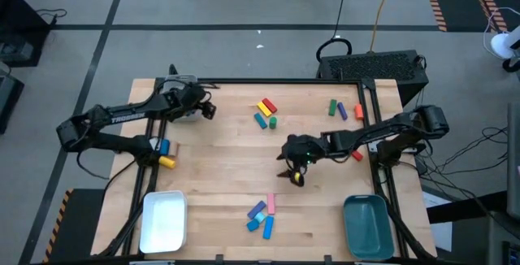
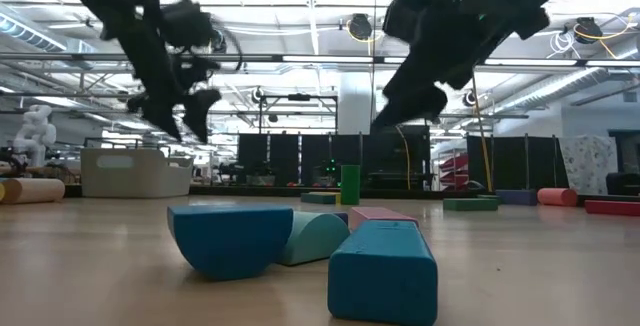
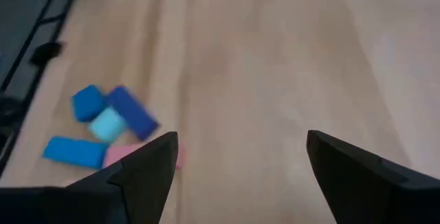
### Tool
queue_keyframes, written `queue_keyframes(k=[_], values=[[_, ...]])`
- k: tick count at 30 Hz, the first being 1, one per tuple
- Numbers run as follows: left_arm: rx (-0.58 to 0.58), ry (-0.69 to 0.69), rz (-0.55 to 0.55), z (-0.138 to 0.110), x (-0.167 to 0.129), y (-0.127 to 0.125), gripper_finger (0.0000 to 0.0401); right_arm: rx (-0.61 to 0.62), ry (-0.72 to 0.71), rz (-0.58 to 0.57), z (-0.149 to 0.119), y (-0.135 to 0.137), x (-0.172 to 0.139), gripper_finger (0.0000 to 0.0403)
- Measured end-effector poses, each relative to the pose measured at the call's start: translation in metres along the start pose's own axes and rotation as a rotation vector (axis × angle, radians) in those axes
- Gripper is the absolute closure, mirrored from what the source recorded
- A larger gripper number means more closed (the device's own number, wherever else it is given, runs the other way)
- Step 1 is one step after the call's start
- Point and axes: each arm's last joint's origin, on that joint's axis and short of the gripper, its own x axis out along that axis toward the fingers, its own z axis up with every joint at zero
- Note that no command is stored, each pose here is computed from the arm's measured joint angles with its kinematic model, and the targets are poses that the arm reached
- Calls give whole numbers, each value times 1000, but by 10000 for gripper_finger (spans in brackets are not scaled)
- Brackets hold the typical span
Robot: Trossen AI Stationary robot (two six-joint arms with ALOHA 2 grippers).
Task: Sort blocks by size
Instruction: Put the blue half-circle block into the gray bin
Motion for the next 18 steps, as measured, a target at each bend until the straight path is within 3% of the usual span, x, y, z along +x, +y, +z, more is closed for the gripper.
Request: queue_keyframes(k=[3, 6, 9, 14, 18], values=[[82, -68, -93, 3, -16, -20, 88, -104, -33, 20, 1, 11, 1, 94], [150, -134, -192, 1, -28, -40, 88, -206, -93, -51, 4, 15, 1, 94], [217, -137, -301, -8, -39, -58, 88, -207, -143, -116, 7, 14, 2, 94], [343, -110, -493, -30, -58, -87, 88, -145, -157, 40, 7, 22, 11, 94], [425, -149, -619, -50, -81, -109, 88, -173, -159, 128, -5, 39, 30, 94]])
